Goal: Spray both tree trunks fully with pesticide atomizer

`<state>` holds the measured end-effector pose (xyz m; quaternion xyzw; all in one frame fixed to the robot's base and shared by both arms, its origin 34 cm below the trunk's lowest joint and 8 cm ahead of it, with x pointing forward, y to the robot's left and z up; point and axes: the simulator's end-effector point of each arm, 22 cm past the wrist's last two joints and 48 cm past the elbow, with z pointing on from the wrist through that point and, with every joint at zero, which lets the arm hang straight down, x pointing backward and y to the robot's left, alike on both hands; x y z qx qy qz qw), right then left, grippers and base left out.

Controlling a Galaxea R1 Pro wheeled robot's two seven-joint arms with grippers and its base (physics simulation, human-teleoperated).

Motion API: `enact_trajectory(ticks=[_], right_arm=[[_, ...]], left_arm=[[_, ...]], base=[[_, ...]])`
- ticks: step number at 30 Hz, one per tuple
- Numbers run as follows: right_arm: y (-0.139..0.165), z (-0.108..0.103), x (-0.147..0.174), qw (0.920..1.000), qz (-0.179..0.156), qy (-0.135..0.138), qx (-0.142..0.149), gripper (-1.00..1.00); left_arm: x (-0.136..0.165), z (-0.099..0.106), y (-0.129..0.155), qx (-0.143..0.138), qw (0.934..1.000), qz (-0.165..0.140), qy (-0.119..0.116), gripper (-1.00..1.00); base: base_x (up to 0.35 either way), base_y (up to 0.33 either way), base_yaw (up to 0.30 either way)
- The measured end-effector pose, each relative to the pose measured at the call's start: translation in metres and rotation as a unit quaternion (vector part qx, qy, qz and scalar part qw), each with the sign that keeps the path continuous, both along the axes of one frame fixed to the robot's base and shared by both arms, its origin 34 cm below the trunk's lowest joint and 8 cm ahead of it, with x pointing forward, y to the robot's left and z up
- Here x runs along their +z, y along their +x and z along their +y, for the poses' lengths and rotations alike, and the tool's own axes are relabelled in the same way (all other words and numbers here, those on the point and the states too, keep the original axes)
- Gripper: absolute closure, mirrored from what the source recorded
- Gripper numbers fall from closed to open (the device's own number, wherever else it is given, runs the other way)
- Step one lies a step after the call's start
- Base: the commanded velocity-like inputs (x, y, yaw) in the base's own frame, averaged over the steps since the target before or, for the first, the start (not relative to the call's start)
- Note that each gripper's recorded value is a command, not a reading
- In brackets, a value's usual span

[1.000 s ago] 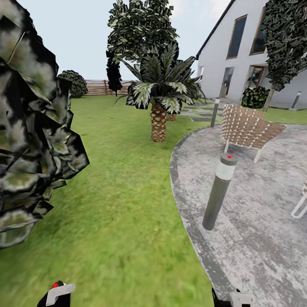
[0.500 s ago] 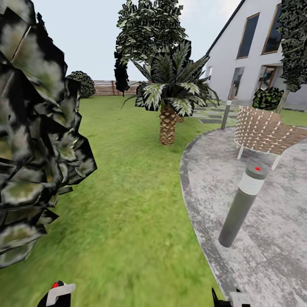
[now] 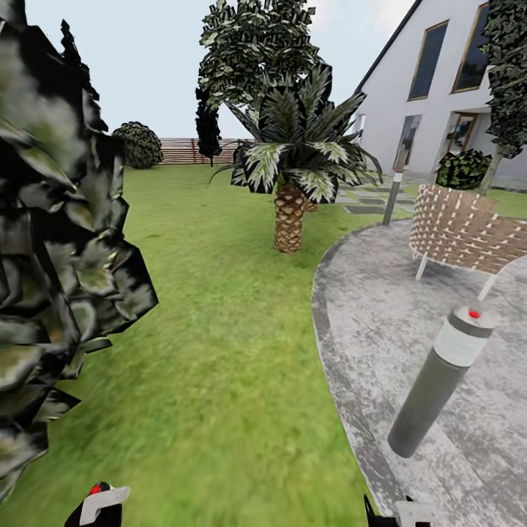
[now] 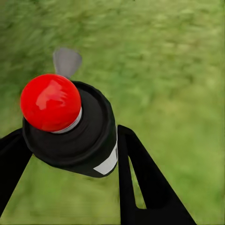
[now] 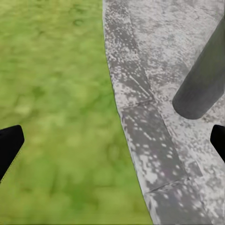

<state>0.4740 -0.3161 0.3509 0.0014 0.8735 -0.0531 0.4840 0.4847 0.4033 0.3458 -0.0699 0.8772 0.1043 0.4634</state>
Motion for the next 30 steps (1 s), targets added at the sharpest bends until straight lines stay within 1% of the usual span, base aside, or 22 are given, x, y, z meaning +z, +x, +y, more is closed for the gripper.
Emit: enact_trajectory(ticks=[30], right_arm=[[-0.0001,0.0011,-0.0002,1.0000,0.000,0.001,0.002,-1.00]], left_arm=[[0.0002,0.0018,-0.0004,0.001,1.0000,0.000,0.001,1.00]], base=[[0.338,0.000,0.000]])
